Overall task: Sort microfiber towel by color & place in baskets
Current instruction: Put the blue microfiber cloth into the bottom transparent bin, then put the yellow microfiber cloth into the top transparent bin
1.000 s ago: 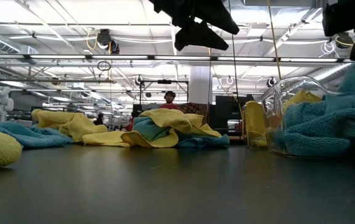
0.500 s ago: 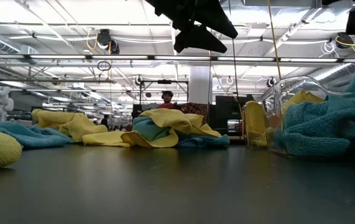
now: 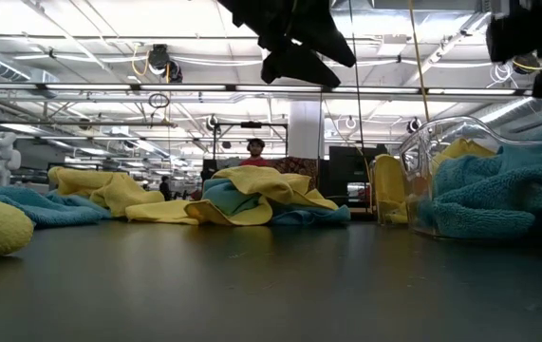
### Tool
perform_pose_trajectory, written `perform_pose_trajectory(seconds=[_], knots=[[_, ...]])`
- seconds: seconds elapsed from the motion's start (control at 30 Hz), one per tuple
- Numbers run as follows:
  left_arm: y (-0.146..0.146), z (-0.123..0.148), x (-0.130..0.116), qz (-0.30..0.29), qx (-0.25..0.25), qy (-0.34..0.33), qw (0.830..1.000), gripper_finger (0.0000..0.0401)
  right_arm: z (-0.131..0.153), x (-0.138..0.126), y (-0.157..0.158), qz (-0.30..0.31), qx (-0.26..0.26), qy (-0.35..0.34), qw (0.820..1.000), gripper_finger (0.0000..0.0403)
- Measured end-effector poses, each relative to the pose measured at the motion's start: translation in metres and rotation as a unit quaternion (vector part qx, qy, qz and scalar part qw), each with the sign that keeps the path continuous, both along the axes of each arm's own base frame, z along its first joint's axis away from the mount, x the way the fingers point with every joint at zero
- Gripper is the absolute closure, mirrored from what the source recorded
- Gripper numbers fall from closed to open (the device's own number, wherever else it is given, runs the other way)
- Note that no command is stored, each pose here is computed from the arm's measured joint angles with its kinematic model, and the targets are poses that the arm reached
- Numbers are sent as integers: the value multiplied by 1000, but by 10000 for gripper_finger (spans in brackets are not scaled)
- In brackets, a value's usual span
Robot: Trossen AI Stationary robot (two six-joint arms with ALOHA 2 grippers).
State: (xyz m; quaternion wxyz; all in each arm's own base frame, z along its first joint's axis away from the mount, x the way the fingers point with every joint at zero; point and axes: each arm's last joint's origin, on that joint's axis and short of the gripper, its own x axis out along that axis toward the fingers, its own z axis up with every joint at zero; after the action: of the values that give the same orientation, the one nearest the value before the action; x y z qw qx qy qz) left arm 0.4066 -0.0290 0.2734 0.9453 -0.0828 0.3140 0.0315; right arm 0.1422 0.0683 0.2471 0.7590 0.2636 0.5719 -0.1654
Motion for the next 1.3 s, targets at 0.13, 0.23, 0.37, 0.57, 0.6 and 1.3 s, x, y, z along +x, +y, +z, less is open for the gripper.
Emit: perform_pose_trajectory(seconds=[0.13,0.23,0.37,0.57,0.6,1.3], knots=[[0,-1,-1,1,-2,5,1000,177,-28,-5,-6,-44,-33,43,998,394],[0,-1,-1,2,-2,6,1000,177,-48,-9,-9,-64,-27,56,996,391],[0,-1,-1,2,-3,6,1000,177,-73,-7,-6,-62,22,43,997,397],[0,-1,-1,2,-3,6,1000,177,-90,-6,-6,-64,33,29,997,399],[0,-1,-1,2,-3,6,1000,177,-90,-6,-6,-64,33,31,997,399],[43,64,-65,93,110,29,989,177,9,9,1,21,30,-34,999,307]])
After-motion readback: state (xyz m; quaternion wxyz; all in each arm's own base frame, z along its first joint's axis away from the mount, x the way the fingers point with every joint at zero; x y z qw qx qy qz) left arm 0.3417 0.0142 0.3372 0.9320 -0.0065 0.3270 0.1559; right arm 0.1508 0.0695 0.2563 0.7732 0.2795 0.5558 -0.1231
